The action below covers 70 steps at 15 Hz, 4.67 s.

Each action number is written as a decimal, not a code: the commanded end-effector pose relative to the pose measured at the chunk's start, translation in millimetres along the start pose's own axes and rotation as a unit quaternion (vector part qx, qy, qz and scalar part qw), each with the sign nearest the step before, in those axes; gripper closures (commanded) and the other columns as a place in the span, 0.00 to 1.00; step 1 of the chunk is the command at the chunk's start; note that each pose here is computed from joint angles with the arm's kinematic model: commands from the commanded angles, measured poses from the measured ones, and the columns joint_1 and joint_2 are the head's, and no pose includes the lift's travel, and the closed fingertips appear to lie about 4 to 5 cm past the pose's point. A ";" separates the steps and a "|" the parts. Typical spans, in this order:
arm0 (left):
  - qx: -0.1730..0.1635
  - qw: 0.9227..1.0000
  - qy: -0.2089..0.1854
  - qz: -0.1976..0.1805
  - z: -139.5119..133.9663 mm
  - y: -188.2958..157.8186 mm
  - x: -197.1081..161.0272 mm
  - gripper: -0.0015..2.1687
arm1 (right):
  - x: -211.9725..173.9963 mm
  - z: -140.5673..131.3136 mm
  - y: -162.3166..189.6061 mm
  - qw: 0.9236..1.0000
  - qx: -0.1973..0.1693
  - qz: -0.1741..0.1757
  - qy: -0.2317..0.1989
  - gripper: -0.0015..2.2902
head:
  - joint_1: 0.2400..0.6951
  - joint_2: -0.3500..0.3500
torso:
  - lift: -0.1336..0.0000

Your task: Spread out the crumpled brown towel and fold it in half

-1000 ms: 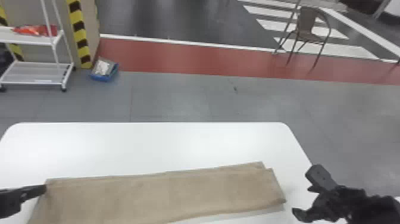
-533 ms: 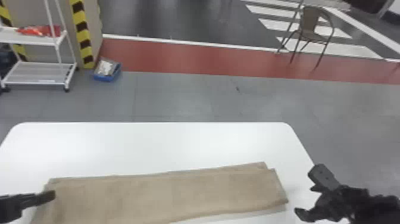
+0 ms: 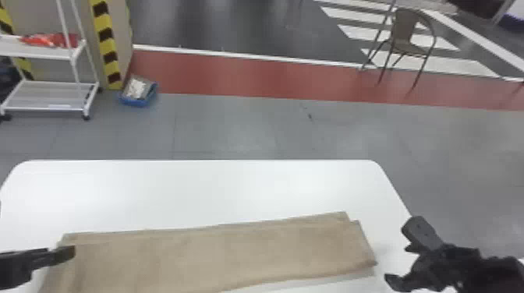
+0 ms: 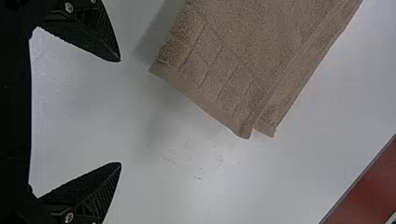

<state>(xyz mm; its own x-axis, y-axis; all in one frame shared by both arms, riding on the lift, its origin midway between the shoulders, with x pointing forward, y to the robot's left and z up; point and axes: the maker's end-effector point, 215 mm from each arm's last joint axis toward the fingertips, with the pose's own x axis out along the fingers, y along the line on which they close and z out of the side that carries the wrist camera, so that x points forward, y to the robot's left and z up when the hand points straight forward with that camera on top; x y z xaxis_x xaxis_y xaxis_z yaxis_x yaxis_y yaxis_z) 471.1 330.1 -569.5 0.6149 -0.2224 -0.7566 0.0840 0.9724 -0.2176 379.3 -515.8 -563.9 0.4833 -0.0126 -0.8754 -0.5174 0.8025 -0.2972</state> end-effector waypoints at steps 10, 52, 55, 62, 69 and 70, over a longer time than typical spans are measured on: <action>0.002 1.000 -0.004 0.007 3.5 4.7 -0.1 0.47 | 1.7 2.3 -2.8 1.000 0.002 -0.001 -0.002 0.04 | 1.00 0.16 | 1.00; 0.008 0.999 -0.035 -0.026 13.0 -13.4 -19.0 0.47 | 56.3 116.9 -21.0 0.976 0.218 0.006 -0.006 0.26 | 1.00 0.28 | 1.00; 0.008 0.999 -0.036 -0.025 14.2 -12.8 -19.0 0.47 | 56.6 116.1 -20.0 0.976 0.218 0.007 -0.005 0.26 | 1.00 0.27 | 1.00; 0.009 0.999 -0.036 -0.025 13.6 -12.7 -19.3 0.47 | 56.6 117.8 -20.5 0.976 0.216 0.007 -0.008 0.36 | 1.00 0.27 | 1.00; 0.007 0.999 -0.037 -0.022 14.0 -8.1 -21.2 0.47 | 55.0 123.6 -27.0 0.975 0.222 0.002 -0.024 0.50 | 1.00 0.27 | 1.00; 0.006 0.999 -0.038 -0.023 14.7 -7.4 -22.0 0.47 | 53.8 126.1 -26.8 0.973 0.228 0.003 -0.033 0.50 | 1.00 0.28 | 1.00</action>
<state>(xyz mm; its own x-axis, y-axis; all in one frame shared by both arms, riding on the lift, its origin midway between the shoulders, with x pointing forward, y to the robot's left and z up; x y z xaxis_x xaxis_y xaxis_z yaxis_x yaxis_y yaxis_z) 468.1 327.5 -543.5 0.6652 -0.2614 -0.6994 0.1244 0.9624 -0.2414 506.1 -463.7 -558.1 0.5163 0.0081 -0.8563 -0.1709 0.9808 -0.0937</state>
